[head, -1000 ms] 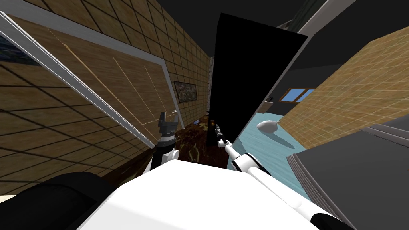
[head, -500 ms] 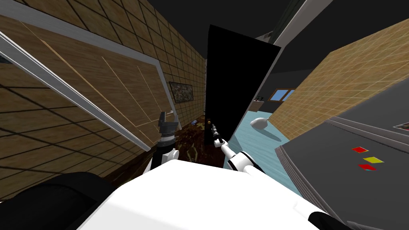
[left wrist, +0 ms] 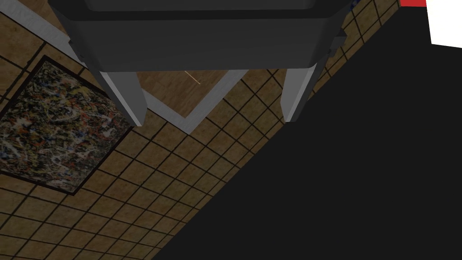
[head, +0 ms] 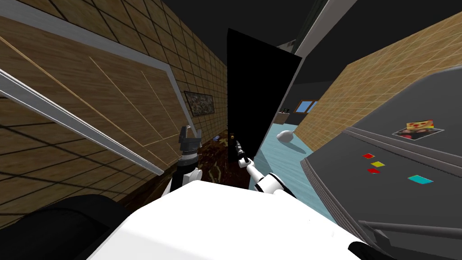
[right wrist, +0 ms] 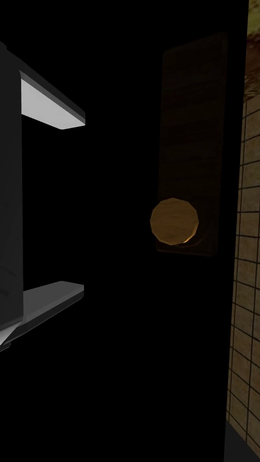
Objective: Push the door open
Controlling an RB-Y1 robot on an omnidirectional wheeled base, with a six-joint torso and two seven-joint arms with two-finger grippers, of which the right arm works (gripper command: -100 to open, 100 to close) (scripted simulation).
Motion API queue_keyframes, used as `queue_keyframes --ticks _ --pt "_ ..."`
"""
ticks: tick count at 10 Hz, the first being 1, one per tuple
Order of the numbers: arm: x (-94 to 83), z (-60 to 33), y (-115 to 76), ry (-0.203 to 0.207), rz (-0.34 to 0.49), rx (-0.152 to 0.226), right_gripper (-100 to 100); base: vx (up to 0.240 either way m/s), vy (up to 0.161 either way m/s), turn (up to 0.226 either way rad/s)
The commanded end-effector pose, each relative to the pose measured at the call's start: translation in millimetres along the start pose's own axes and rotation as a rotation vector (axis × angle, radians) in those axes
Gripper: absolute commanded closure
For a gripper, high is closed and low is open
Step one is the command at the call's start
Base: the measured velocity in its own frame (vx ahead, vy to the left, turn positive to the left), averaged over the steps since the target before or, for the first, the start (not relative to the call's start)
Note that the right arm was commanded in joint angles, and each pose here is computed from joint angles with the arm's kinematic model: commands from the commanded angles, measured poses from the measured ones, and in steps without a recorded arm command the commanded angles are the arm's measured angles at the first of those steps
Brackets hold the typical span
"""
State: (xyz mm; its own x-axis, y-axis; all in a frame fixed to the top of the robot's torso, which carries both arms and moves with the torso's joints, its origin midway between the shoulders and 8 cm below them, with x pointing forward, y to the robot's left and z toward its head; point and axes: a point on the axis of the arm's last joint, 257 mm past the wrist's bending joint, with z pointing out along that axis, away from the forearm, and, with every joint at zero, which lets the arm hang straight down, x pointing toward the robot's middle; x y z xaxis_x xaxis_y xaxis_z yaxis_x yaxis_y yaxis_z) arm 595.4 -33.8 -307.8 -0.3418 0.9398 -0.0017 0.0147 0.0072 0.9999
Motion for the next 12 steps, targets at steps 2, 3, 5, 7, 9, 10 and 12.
queue_keyframes --ticks 2,3,5,7,9,10,12 --pt "10.4 5.9 10.8 0.011 0.000 -0.015 -100 -0.005 0.010 0.016" --pt "9.2 5.8 9.5 0.009 0.000 -0.012 -100 0.000 0.000 0.000" --pt "-7.6 6.7 15.4 -0.004 -0.021 -0.023 -100 0.099 0.034 0.015" --pt "-22.6 3.7 9.0 -0.021 -0.038 -0.008 -100 0.111 0.050 0.018" --pt "-22.7 4.2 9.8 -0.024 -0.034 -0.010 -100 0.244 0.116 0.026" --pt "-14.3 5.2 10.5 -0.019 -0.021 -0.013 -100 0.259 0.120 0.031" --pt "-7.6 5.5 11.0 -0.014 -0.012 -0.014 -100 0.163 0.081 0.018"
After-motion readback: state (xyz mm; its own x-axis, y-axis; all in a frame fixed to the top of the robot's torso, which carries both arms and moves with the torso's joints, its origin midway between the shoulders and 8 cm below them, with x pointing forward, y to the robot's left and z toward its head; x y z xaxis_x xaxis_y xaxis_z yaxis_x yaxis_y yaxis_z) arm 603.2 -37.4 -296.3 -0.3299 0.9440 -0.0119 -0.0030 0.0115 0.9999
